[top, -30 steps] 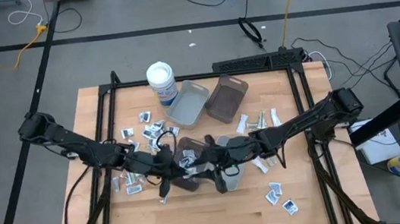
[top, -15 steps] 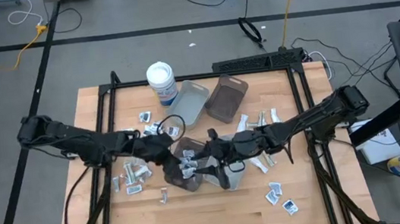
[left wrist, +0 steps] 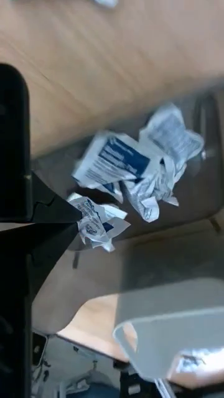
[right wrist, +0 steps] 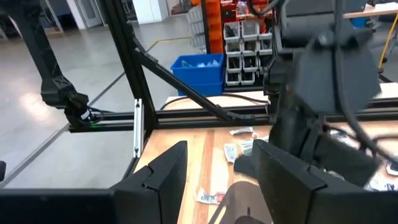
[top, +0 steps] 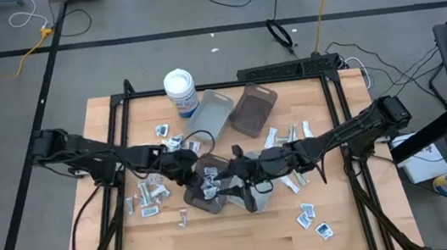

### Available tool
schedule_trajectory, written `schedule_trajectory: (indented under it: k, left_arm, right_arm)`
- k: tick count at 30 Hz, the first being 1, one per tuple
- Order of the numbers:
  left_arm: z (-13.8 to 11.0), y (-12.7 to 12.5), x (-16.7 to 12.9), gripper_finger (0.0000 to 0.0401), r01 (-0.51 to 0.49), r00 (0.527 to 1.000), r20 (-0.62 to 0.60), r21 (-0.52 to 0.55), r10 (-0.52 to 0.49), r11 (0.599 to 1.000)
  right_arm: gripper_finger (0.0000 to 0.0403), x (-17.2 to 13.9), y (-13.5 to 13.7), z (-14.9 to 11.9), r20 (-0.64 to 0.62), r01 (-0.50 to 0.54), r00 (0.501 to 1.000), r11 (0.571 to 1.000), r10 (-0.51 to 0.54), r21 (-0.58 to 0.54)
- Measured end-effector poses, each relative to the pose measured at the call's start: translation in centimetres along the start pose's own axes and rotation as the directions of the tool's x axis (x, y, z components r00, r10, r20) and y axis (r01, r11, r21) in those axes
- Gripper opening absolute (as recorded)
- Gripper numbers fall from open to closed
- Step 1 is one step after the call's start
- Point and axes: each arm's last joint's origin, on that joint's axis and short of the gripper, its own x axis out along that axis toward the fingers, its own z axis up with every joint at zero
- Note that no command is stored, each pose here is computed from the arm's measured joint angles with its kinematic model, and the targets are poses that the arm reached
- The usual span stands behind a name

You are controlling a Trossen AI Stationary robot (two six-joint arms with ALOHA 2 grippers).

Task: Pick & Place First Aid Supplies
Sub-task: Put the blue alcohol pad into the bottom black bin

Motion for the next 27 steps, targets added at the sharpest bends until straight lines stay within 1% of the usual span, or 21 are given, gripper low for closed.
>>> schedule_trajectory:
  k: [2, 4, 8, 11, 12, 15, 18, 20, 23, 25, 27]
  left_arm:
    - [0.1, 0.0, 0.7, 0.0, -0.022, 1.0, -0.019, -0.003, 0.022, 1.0]
    - [0.6, -0.6, 1.1, 0.0, -0.003, 1.0, 0.003, -0.001, 0.003, 1.0]
    - [1.0, -0.9, 1.3, 0.0013, -0.001, 1.0, 0.009, 0.02, 0.001, 1.0]
    - [1.1, -1.1, 0.9, 0.0038, 0.011, 1.0, 0.019, 0.038, -0.011, 0.999]
    - [1.2, -1.3, 0.9, 0.0049, 0.029, 0.999, 0.024, 0.054, -0.031, 0.998]
    - [1.0, -1.4, 0.3, 0.009, 0.046, 0.999, 0.008, 0.112, -0.047, 0.993]
    - [1.3, -1.9, -0.4, 0.0129, 0.111, 0.994, -0.001, 0.219, -0.113, 0.969]
    - [1.3, -2.1, -1.3, 0.0146, 0.139, 0.989, 0.001, 0.286, -0.145, 0.948]
    - [1.1, -2.8, -2.7, 0.0158, 0.166, 0.98, 0.036, 0.38, -0.194, 0.91]
    - [0.8, -3.5, -3.6, 0.016, 0.178, 0.97, 0.066, 0.453, -0.233, 0.873]
    - [0.3, -4.0, -4.7, 0.016, 0.157, 0.963, 0.109, 0.519, -0.247, 0.84]
  right_arm:
    - [0.0172, 0.0, 0.2, 0.0, 0.002, -0.006, 1.0, 1.0, 0.006, -0.001]
    - [0.0172, -0.1, 0.5, 0.0, 0.004, -0.013, 1.0, 1.0, 0.013, -0.001]
    - [0.0172, -0.1, 1.0, -0.2, -0.007, -0.025, 1.0, 1.0, 0.025, -0.005]
    - [0.0171, -0.2, 1.3, -0.3, -0.009, -0.034, 0.999, 0.999, 0.034, -0.007]
    - [0.0171, -0.2, 1.4, -0.3, -0.012, -0.037, 0.999, 0.999, 0.037, -0.008]
    - [0.0171, -0.2, 1.5, -0.4, -0.019, -0.037, 0.999, 0.999, 0.037, -0.008]
    - [0.0171, -0.2, 1.4, -0.8, -0.055, -0.03, 0.998, 0.999, 0.03, 0.012]
    - [0.0171, -0.2, 1.3, -1.1, -0.09, -0.022, 0.996, 0.999, 0.025, 0.038]
    - [0.0171, -0.5, 1.4, -1.6, -0.151, -0.005, 0.988, 0.996, 0.017, 0.084]
    - [0.0171, -0.8, 1.5, -2.1, -0.208, 0.014, 0.978, 0.993, 0.011, 0.115]
    - [0.0171, -0.9, 1.5, -2.6, -0.261, 0.036, 0.965, 0.99, 0.001, 0.136]
